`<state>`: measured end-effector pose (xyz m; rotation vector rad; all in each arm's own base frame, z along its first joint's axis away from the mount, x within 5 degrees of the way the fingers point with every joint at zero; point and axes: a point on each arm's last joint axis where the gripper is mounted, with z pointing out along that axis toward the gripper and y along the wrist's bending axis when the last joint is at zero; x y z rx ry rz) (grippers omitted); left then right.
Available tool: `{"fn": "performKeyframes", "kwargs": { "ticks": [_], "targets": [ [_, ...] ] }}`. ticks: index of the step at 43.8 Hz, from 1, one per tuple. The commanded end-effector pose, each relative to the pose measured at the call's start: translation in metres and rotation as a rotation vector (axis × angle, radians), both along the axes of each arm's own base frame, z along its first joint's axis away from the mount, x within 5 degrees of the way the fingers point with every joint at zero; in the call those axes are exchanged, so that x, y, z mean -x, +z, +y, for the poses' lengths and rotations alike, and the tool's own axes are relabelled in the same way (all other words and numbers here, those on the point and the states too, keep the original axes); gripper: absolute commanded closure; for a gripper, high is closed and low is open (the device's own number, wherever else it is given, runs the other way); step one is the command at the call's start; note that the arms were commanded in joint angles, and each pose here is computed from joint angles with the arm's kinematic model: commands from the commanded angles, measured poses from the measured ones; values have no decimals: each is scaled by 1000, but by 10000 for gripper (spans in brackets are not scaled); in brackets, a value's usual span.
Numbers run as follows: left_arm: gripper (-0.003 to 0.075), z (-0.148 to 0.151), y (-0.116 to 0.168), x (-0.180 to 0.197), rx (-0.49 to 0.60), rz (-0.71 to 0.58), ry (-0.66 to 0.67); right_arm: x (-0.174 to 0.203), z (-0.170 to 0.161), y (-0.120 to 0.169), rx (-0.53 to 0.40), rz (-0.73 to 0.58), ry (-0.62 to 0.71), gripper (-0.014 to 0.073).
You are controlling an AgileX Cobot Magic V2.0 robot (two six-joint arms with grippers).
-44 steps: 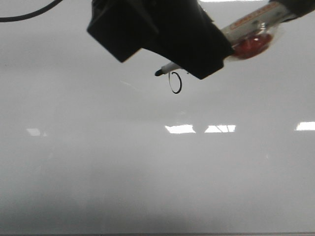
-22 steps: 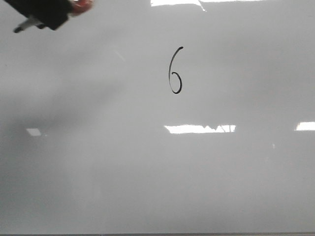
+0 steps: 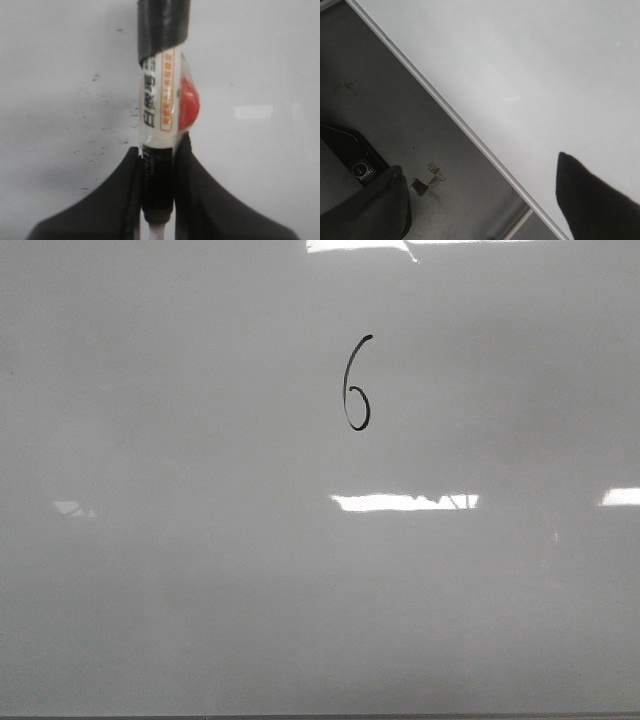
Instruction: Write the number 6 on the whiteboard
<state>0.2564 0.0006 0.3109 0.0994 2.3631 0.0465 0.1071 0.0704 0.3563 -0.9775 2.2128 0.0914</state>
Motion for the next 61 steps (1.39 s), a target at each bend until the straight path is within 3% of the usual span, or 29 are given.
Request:
{"fn": "performKeyframes", "kwargs": {
  "ticks": [1, 8, 17, 26, 34, 39, 51, 61],
  "targets": [
    [729, 6, 15, -4, 60, -192, 67, -3, 0, 15, -44, -96, -3, -27],
    [729, 2, 3, -8, 144, -224, 96, -4, 1, 16, -55, -111, -1, -27],
    [729, 1, -20, -27, 149, -176, 102, -5, 2, 18, -70, -133, 1, -27],
    [715, -4, -34, -44, 130, -206, 77, -5, 2, 18, -71, -134, 1, -27],
    [491, -6, -37, -47, 119, -207, 62, -5, 2, 18, -70, -132, 1, -27],
    [401, -6, -36, -47, 117, -209, 60, -5, 2, 18, -71, -134, 1, -27],
    [391, -5, 0, -30, 78, -220, 32, -3, -5, 23, -98, -104, -98, -27],
    [392, -5, 51, 8, 53, -254, 19, 7, -19, 36, -244, -112, -287, 31]
  ]
}}
